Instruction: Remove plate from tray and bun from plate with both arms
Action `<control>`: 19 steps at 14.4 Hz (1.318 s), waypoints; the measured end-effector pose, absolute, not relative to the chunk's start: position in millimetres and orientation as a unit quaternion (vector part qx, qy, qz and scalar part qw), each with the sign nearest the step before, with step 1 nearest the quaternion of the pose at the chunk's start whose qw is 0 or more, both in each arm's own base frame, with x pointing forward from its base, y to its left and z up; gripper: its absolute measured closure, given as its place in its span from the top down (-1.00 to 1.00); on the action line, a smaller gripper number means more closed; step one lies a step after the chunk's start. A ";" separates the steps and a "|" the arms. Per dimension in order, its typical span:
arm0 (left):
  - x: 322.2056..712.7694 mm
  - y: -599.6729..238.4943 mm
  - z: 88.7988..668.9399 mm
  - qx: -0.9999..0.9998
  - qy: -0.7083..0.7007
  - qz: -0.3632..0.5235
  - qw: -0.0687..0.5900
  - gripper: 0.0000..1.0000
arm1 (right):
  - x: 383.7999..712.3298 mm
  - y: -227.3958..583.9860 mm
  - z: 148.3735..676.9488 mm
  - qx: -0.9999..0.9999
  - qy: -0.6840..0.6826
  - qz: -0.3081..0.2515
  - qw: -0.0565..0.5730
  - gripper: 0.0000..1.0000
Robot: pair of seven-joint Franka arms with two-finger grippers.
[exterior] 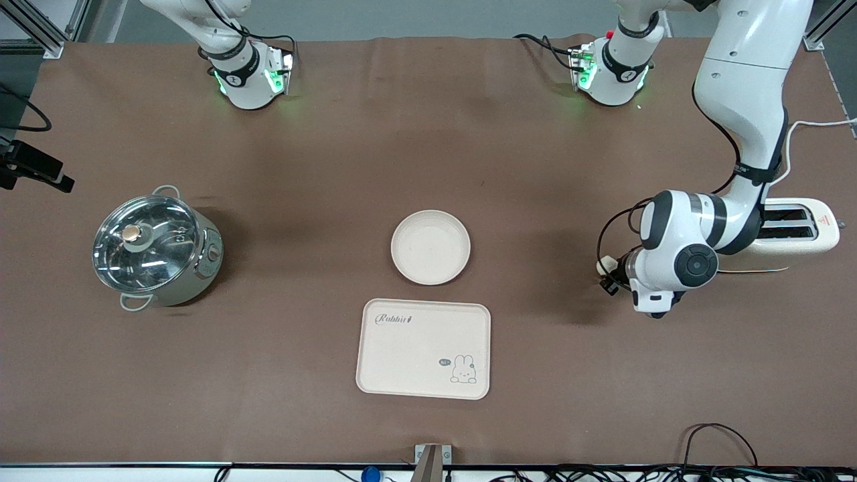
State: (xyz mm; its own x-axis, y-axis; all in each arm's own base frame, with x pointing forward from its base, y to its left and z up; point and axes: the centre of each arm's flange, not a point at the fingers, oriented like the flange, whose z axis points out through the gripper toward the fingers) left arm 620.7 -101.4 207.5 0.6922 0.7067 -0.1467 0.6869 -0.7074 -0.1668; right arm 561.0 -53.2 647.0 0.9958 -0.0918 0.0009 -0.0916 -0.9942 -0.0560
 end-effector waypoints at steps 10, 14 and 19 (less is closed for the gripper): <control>648.7 -96.3 494.1 -0.974 -0.225 0.031 0.013 1.00 | 558.4 -52.1 644.9 -0.999 0.039 0.010 0.029 1.00; 603.1 -82.6 598.5 -0.990 -0.138 -0.011 0.006 1.00 | 558.0 -51.0 645.5 -0.999 0.026 0.010 0.029 1.00; 536.7 -60.2 673.1 -0.998 -0.057 -0.003 0.015 1.00 | 553.8 -39.0 646.7 -0.999 0.006 0.022 0.030 1.00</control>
State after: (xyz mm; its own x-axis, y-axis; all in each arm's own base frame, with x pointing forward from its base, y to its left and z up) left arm 536.7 -60.2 673.1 0.9935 0.1135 0.0080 0.1137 -0.9931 -0.0294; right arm 553.8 -39.0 646.7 0.9990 -0.0105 -0.0436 -0.0131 -0.9982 -0.0588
